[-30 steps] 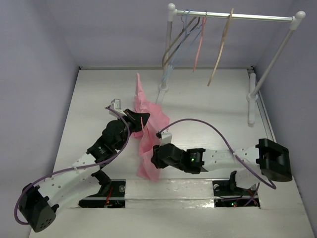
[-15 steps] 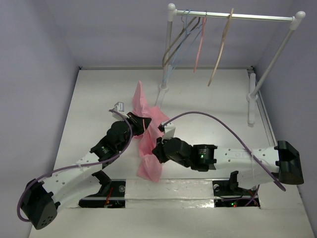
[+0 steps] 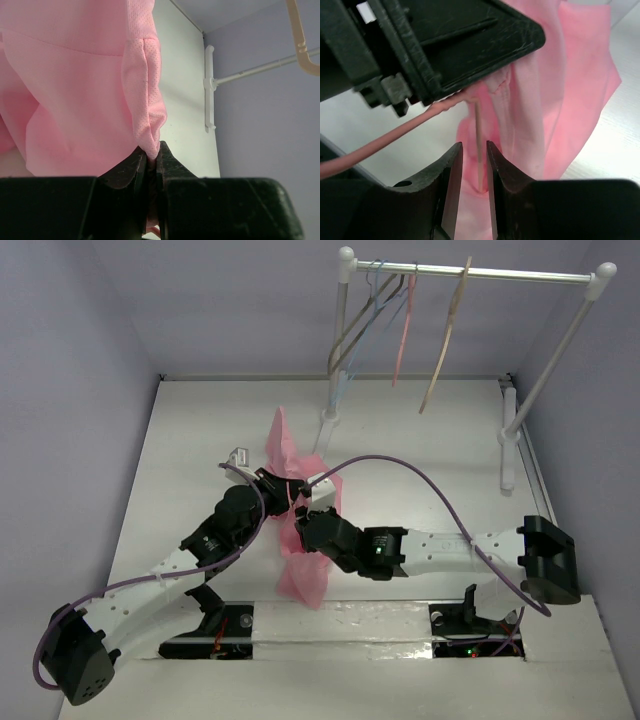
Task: Place the t-shirt on the hanger
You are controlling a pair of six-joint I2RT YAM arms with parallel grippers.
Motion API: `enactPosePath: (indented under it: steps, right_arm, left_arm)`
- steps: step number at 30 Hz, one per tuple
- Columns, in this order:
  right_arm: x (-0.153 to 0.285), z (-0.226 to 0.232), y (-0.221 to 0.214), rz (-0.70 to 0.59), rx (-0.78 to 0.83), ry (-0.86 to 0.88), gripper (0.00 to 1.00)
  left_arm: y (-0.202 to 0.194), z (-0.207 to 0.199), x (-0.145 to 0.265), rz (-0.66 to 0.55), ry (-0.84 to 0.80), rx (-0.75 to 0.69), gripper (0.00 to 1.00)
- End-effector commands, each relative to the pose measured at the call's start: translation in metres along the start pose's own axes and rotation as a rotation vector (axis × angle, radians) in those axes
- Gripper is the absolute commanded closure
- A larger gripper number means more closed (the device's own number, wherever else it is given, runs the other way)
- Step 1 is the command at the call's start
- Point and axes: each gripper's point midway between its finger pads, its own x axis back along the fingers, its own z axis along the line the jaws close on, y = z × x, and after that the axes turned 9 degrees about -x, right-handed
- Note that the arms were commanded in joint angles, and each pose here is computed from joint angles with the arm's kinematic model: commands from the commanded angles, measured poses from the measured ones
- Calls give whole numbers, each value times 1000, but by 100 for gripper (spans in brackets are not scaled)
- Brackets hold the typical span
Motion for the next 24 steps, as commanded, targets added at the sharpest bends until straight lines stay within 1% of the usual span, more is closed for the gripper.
enactPosePath:
  steps: [1,4,10,12,13,14,15,17,18,19,20,22,23,24]
  right_arm:
    - [-7,6,29,-104,-61,-13,69]
    - [-15,9,20,-95,-60,-8,71]
    - [-30,0,8,-85,-88,-46,77]
    - [-30,-3,5,-87,-102,-58,94]
    - [-29,-6,3,-85,-106,-65,98]
    - [-28,-7,3,-88,-117,-62,100]
    - [-25,-7,6,-93,-126,-56,100]
    - [-23,-10,0,-70,-116,-54,100]
    - [-21,-9,0,-63,-116,-48,100]
    - [-21,-10,-3,-52,-110,-47,100]
    - [-20,-12,-7,-37,-108,-46,100]
    - [-18,-13,-9,-36,-120,-39,100]
    - [-18,-13,-11,-31,-123,-35,100]
    - [-18,-15,-15,-26,-123,-35,100]
  left_arm:
    - [4,-5,4,-10,-21,10,100]
    - [4,-7,4,-7,-30,16,100]
    - [5,-8,6,-8,-35,11,100]
    - [8,-7,6,-17,-27,2,100]
    - [9,-7,6,-20,-21,-5,100]
    - [10,-7,6,-22,-14,-15,100]
    - [12,-3,4,-31,6,-40,91]
    - [18,-2,3,-40,31,-70,77]
    - [23,3,0,-56,56,-105,64]
    - [32,1,-1,-69,67,-122,59]
    - [42,12,-6,-87,113,-133,52]
    - [61,12,-10,-110,127,-164,46]
    - [75,20,-13,-136,156,-163,45]
    - [76,20,-17,-117,150,-170,43]
